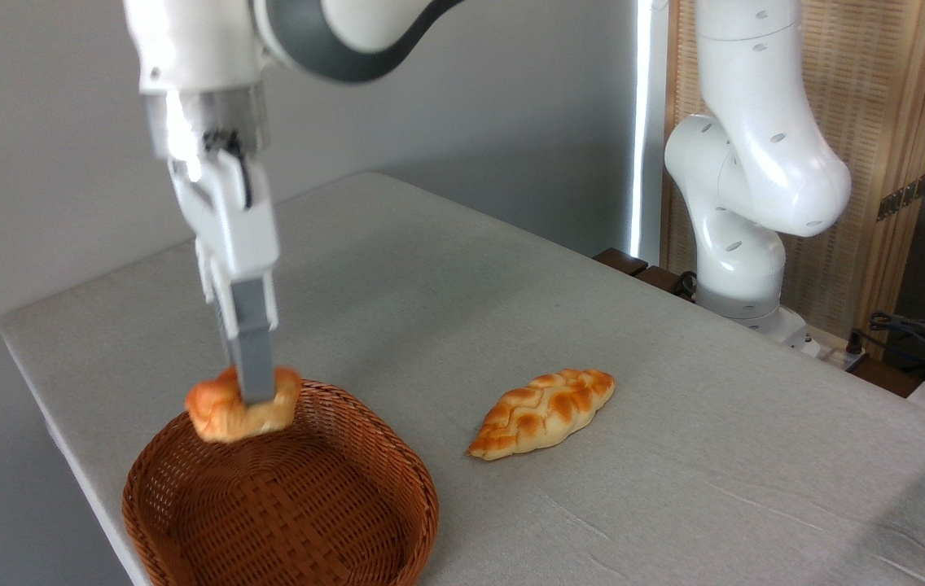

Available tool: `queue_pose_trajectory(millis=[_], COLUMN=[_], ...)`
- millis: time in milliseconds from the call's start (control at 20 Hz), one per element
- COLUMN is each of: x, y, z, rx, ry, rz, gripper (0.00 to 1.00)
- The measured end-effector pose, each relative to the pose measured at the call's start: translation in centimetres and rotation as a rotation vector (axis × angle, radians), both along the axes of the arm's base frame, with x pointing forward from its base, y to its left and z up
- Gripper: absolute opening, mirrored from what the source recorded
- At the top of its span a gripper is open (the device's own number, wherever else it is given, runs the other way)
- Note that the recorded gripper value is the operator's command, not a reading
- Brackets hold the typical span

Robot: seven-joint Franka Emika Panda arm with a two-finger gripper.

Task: Put bread into the basket
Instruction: 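Lift the bun and carry it over the wicker basket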

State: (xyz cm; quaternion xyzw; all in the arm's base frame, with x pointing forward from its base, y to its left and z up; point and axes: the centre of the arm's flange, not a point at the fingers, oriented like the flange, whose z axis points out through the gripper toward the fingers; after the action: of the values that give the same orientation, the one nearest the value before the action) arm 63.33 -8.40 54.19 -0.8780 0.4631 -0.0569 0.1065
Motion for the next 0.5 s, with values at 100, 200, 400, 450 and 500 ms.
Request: queue_pose_trajectory(millis=[100,200,400,450,500], x=[1.1,1.7,1.8,1.8,1.8], y=[-1.8,-4.3,-5.8,-5.7,-5.7], z=[-3.0,-6.0,-8.1,-8.1,-8.1], rx=[0.039,0.067,0.088,0.089,0.089], ry=[0.012,0.038,0.065,0.064,0.064], rz=[-0.044,-0.095,-0.126,-0.125,-0.125], gripper=[0.75,0.9,1.0,1.0,1.0])
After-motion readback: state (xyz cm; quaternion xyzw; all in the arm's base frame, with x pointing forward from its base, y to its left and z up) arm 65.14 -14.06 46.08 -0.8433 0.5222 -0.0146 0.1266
